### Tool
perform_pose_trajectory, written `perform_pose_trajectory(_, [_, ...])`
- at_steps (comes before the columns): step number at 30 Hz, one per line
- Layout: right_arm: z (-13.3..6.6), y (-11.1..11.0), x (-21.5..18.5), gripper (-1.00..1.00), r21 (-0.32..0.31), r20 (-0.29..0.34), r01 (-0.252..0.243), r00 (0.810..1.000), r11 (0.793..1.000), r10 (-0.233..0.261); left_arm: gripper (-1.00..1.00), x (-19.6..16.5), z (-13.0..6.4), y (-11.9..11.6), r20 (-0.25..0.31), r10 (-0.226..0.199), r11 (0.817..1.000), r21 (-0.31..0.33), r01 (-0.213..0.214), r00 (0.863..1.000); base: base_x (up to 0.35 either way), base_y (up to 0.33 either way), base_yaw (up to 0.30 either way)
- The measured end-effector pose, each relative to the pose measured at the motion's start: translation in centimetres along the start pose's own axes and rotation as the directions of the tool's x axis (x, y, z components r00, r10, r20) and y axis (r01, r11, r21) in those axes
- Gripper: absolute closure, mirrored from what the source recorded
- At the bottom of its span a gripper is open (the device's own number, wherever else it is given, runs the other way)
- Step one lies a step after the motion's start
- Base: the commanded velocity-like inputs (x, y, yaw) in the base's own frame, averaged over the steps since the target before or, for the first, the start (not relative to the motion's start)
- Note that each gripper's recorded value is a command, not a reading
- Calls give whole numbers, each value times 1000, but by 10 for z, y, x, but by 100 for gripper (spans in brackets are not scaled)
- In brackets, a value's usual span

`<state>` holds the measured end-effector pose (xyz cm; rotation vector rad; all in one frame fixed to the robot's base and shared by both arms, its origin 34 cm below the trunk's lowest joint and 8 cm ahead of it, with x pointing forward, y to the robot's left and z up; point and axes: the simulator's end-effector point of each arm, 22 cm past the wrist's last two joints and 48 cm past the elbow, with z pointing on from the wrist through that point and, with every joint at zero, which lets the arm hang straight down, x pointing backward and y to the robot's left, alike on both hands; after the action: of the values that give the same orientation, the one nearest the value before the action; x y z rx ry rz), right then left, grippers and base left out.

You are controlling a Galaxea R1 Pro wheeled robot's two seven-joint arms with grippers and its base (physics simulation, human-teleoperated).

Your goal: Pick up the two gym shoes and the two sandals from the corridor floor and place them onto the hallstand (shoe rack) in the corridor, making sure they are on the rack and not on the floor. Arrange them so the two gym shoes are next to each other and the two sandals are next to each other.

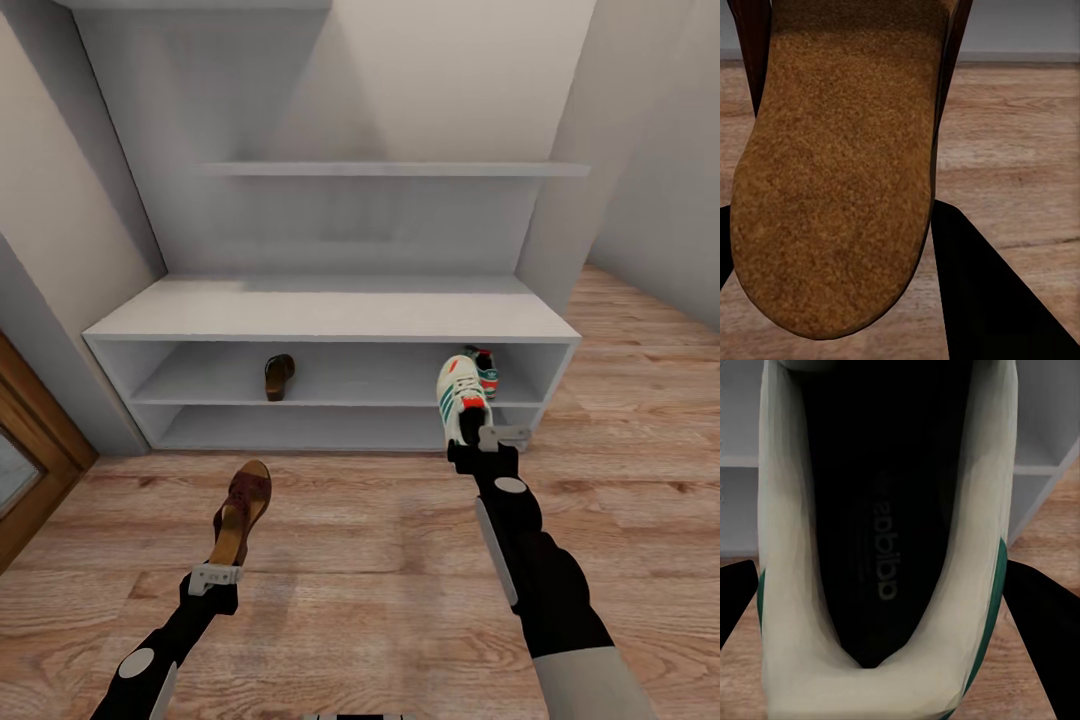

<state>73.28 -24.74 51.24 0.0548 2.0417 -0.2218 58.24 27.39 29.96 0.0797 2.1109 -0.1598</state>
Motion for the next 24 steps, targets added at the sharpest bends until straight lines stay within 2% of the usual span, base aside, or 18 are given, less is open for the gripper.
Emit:
perform_pose_trajectory(14, [1, 3, 3, 100, -4, -15, 0, 1000, 1000, 0, 100, 0, 0, 0, 0, 0, 1000, 0, 0, 1000, 0, 0, 0])
perform_pose_trajectory(24, [23, 7, 20, 100, -8, -82, 18, 996, 1000, -18, 100, 0, 0, 0, 0, 1, 1000, 0, -1, 1000, 0, 0, 0])
